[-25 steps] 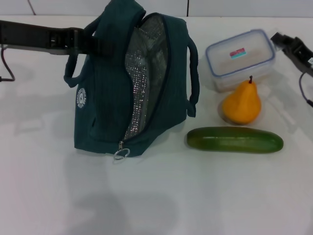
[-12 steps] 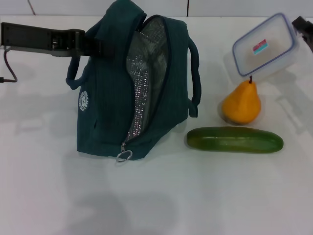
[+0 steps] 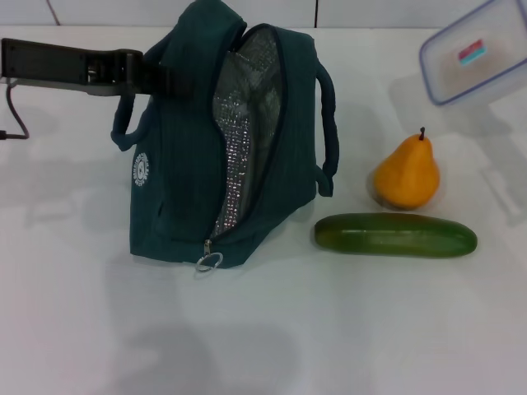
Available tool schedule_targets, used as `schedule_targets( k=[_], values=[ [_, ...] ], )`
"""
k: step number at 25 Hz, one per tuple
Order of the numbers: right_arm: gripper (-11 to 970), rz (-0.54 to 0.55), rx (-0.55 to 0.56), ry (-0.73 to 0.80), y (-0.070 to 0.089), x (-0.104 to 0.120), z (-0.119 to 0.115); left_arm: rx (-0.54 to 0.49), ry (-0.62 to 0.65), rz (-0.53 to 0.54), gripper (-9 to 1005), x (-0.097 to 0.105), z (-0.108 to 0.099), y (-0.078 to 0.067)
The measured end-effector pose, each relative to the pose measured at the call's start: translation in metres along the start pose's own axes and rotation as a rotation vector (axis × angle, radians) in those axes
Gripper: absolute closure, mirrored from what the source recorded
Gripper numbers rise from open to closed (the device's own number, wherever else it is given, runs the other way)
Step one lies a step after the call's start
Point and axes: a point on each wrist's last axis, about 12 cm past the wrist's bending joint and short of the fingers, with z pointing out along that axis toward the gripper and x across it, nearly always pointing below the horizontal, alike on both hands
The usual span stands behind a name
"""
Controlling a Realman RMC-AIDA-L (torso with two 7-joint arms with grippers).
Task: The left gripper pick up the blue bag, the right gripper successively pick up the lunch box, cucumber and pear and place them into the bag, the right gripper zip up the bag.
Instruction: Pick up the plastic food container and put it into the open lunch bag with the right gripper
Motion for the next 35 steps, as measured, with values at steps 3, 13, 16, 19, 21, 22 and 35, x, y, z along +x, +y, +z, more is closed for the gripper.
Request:
schedule_targets(
  k=[3, 13, 16, 19, 21, 22, 35],
  values=[
    [833, 0.046, -0.076, -0.052, 0.008, -0.007, -0.002, 0.0, 0.0, -0.001, 952, 0.0, 0.0, 0.0],
    [824, 0.204, -0.404, -0.038, 0.058, -0.02, 0.036, 0.009, 0.002, 0.0, 952, 0.0, 0.003, -0.002],
    [821, 0.236, -0.486, 0.01, 0.077, -0.015, 0.056, 0.012, 0.003, 0.002, 952, -0.001, 0.004, -0.002],
    [819, 0.258, -0.553, 0.07, 0.095, -0.006, 0.077, 0.013, 0.002, -0.001, 952, -0.001, 0.004, -0.003],
    [817, 0.265, -0.577, 0.115, 0.104, 0.001, 0.086, 0.015, 0.001, 0.0, 952, -0.002, 0.005, -0.004],
    [816, 0.265, -0.589, 0.143, 0.109, 0.005, 0.092, 0.018, 0.0, 0.001, 952, -0.003, 0.006, -0.004],
    [804, 0.145, -0.462, 0.443, 0.105, 0.045, 0.101, 0.056, -0.011, -0.002, 951, -0.001, 0.007, -0.007]
  ],
)
